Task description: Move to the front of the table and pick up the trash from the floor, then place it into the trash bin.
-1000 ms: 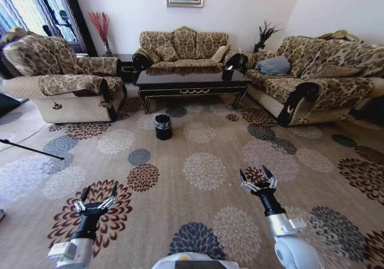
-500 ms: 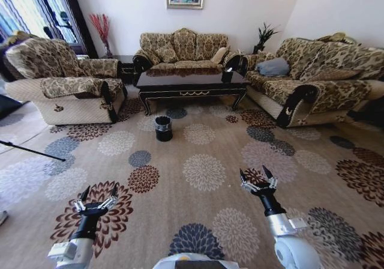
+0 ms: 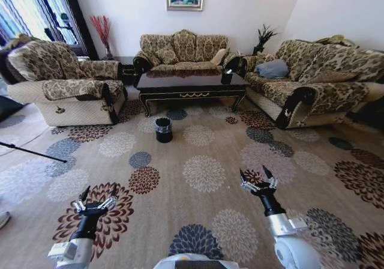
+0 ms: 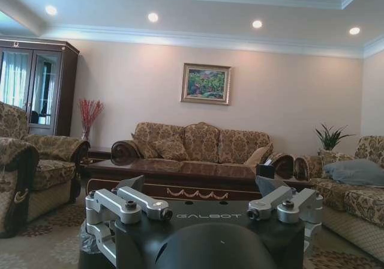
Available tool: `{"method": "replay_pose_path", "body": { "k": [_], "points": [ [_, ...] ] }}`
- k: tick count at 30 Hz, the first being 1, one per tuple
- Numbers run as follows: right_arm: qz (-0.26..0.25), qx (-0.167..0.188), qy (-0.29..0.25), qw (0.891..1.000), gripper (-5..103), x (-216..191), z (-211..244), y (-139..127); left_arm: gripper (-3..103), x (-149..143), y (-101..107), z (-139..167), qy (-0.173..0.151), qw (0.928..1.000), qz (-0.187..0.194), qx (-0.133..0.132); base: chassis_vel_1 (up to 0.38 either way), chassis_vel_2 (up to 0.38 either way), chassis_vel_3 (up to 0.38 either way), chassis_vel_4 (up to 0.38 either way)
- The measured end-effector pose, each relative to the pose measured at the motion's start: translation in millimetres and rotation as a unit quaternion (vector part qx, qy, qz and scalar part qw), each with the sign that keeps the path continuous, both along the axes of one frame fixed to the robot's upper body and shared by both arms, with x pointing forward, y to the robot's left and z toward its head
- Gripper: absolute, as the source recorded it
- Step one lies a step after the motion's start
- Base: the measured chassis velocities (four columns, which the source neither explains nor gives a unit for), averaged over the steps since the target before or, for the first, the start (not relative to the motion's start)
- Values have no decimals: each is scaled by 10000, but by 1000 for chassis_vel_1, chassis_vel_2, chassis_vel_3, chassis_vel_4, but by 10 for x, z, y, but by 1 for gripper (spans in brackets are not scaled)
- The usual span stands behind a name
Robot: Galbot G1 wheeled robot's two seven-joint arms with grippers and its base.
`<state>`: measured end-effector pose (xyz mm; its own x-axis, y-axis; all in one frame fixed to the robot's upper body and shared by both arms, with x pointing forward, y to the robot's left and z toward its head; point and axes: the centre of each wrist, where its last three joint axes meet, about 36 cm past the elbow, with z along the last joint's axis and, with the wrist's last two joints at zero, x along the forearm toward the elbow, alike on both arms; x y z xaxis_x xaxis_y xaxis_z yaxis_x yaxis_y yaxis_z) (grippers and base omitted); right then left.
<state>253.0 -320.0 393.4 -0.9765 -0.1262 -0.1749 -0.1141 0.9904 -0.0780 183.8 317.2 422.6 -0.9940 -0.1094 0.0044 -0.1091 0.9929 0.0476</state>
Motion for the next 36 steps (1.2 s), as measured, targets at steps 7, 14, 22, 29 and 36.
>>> {"method": "replay_pose_path", "body": {
  "k": [7, 14, 22, 29, 36],
  "points": [
    [0, 0, 0, 10000, 100, 0, 0, 0, 100, 0, 0, 0, 1, 10000, 0, 0, 0, 0, 0, 0],
    [0, 0, 0, 10000, 100, 0, 0, 0, 100, 0, 0, 0, 0, 10000, 0, 0, 0, 0, 0, 0],
    [0, 0, 0, 10000, 100, 0, 0, 0, 100, 0, 0, 0, 0, 10000, 0, 0, 0, 0, 0, 0],
    [0, 0, 0, 10000, 100, 0, 0, 0, 100, 0, 0, 0, 0, 10000, 0, 0, 0, 0, 0, 0],
    [0, 0, 0, 10000, 100, 0, 0, 0, 100, 0, 0, 0, 0, 10000, 0, 0, 0, 0, 0, 0]
  ]
}}
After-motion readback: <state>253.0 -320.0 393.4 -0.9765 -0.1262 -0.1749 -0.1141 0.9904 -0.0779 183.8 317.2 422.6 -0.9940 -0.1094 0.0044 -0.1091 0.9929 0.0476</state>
